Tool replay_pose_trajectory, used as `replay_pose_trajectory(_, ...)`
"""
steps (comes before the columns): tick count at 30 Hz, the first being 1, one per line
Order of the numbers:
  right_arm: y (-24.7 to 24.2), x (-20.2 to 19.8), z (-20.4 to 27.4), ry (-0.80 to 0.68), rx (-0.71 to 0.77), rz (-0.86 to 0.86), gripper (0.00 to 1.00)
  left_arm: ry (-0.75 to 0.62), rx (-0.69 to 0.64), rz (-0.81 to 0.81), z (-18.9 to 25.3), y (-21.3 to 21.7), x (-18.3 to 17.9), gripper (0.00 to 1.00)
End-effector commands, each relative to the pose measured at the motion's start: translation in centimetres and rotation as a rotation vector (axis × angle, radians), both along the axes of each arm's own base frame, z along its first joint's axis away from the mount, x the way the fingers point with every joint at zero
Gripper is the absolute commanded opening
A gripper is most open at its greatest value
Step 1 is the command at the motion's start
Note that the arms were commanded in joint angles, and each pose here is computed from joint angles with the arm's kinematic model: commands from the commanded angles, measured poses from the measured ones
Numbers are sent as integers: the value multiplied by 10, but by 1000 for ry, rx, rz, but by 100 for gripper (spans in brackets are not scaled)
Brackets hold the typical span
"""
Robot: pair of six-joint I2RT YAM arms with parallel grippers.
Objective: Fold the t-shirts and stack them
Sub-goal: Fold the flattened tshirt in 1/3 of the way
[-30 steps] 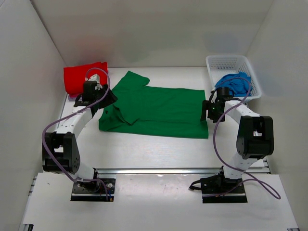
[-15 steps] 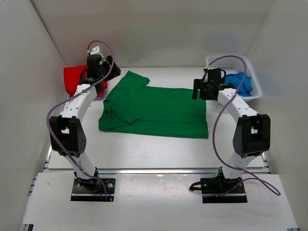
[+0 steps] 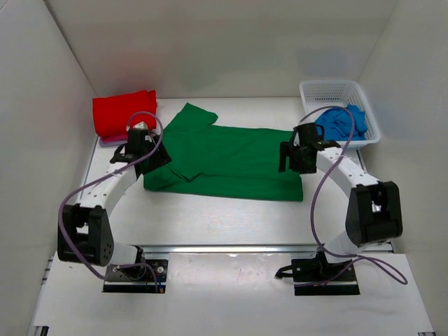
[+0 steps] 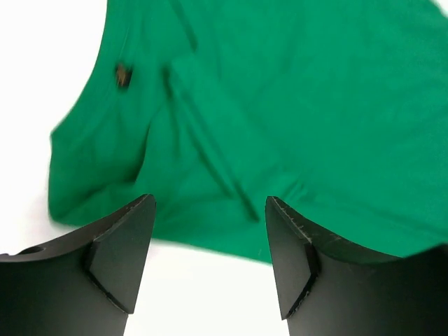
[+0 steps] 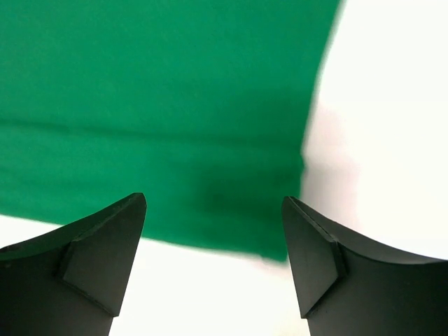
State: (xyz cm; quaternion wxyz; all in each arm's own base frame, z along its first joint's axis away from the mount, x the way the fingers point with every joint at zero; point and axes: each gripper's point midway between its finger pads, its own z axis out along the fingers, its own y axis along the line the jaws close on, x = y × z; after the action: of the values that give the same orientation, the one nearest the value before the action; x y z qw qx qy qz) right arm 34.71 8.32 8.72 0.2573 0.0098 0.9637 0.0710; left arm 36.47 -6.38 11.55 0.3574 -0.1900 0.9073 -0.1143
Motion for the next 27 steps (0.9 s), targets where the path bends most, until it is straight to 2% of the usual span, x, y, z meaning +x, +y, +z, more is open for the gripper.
replay_pose_trajectory(1, -8, -21, 8, -8, 50, -53, 76, 26, 37, 62, -6, 12, -21, 75)
replay_pose_trajectory(6, -18, -50, -7, 29, 73, -115, 76, 71, 97, 104, -22, 32, -46, 74)
replay_pose_trajectory(7, -18, -56, -9, 40, 96, -127, 76, 81, 97, 95, -27, 32, -51, 72)
replay_pose_trajectory(8, -19, -58, -11, 39, 107, -135, 76, 99, 105, 103, -33, 36, -55, 64)
replay_pose_trajectory(10, -16, -62, -14, 53, 121, -127, 75, 127, 140, 111, -41, 43, -56, 60)
replay_pose_trajectory(19, -16, -64, -14, 60, 125, -116, 75, 155, 301, 108, -53, 74, -45, 64)
replay_pose_trajectory(25, -17, -65, -20, 72, 131, -126, 75, 217, 317, 82, -76, 81, -41, 65)
replay_pose_trajectory(27, -16, -67, -21, 82, 129, -122, 74, 213, 313, 79, -79, 80, -37, 62)
